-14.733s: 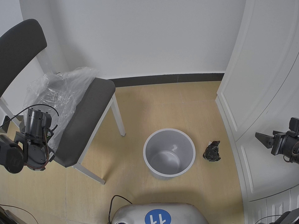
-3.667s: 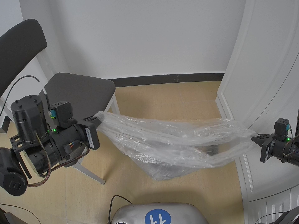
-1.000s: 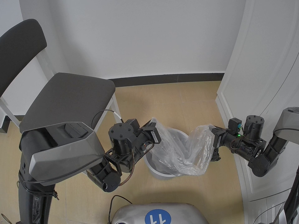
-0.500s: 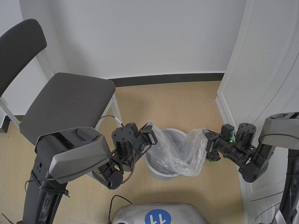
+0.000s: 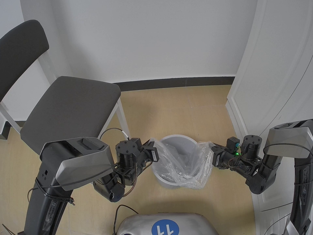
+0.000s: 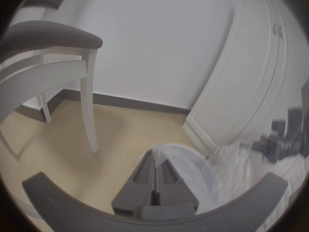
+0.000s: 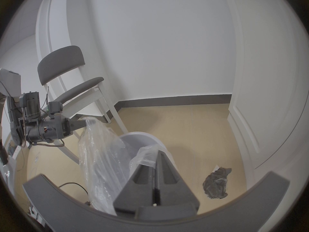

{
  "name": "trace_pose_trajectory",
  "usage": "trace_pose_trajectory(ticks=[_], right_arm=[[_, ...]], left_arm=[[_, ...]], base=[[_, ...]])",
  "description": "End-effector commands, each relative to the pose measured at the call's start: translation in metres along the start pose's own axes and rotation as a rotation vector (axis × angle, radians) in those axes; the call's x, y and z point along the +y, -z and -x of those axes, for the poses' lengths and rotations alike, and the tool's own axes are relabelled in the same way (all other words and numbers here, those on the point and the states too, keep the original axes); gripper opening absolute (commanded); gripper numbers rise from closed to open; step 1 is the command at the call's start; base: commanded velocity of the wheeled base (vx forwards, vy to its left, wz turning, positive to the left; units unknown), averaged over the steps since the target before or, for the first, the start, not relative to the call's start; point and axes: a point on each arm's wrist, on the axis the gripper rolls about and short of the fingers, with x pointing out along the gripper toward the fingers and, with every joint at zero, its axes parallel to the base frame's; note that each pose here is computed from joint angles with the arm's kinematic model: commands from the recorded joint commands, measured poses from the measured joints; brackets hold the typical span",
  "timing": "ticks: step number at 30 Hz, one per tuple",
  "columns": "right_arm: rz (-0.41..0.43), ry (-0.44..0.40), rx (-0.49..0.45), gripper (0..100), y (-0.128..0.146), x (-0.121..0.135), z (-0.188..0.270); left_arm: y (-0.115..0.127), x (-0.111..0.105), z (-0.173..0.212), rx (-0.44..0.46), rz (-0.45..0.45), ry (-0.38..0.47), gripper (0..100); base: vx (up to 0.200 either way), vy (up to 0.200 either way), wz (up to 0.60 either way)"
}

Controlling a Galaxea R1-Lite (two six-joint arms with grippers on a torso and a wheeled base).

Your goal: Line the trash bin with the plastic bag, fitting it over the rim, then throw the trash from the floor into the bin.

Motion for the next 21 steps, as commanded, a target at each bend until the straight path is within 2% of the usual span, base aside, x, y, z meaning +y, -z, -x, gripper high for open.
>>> trace_pose_trajectory(ticks=[1, 6, 11, 12, 19, 20, 21], right_arm=[[0.054, 0.051, -0.02, 0, -0.008, -0.017, 0.012], [0.12, 0.091, -0.016, 0, -0.013, -0.03, 0.022], [0.12, 0.093, 0.02, 0, -0.019, -0.03, 0.028], [0.115, 0.097, 0.051, 0, -0.023, -0.03, 0.031], [0.098, 0.11, 0.146, 0, -0.034, -0.031, 0.041], [0.09, 0.126, 0.197, 0, -0.037, -0.032, 0.045], [0.089, 0.126, 0.2, 0, -0.037, -0.032, 0.045]], left_arm=[[-0.012, 0.017, 0.018, 0.095, -0.12, -0.056, 0], [-0.045, 0.017, 0.039, 0.184, -0.154, -0.097, 0], [-0.063, 0.015, 0.057, 0.268, -0.164, -0.121, 0], [-0.068, 0.016, 0.062, 0.308, -0.167, -0.133, 0], [-0.068, 0.023, 0.067, 0.432, -0.176, -0.175, 0], [-0.067, 0.024, 0.067, 0.45, -0.176, -0.179, 0], [-0.067, 0.024, 0.067, 0.452, -0.177, -0.179, 0]], base=[[0.0, 0.0, 0.0], [0.0, 0.0, 0.0], [0.0, 0.0, 0.0], [0.0, 0.0, 0.0], [0.0, 0.0, 0.0], [0.0, 0.0, 0.0], [0.0, 0.0, 0.0]])
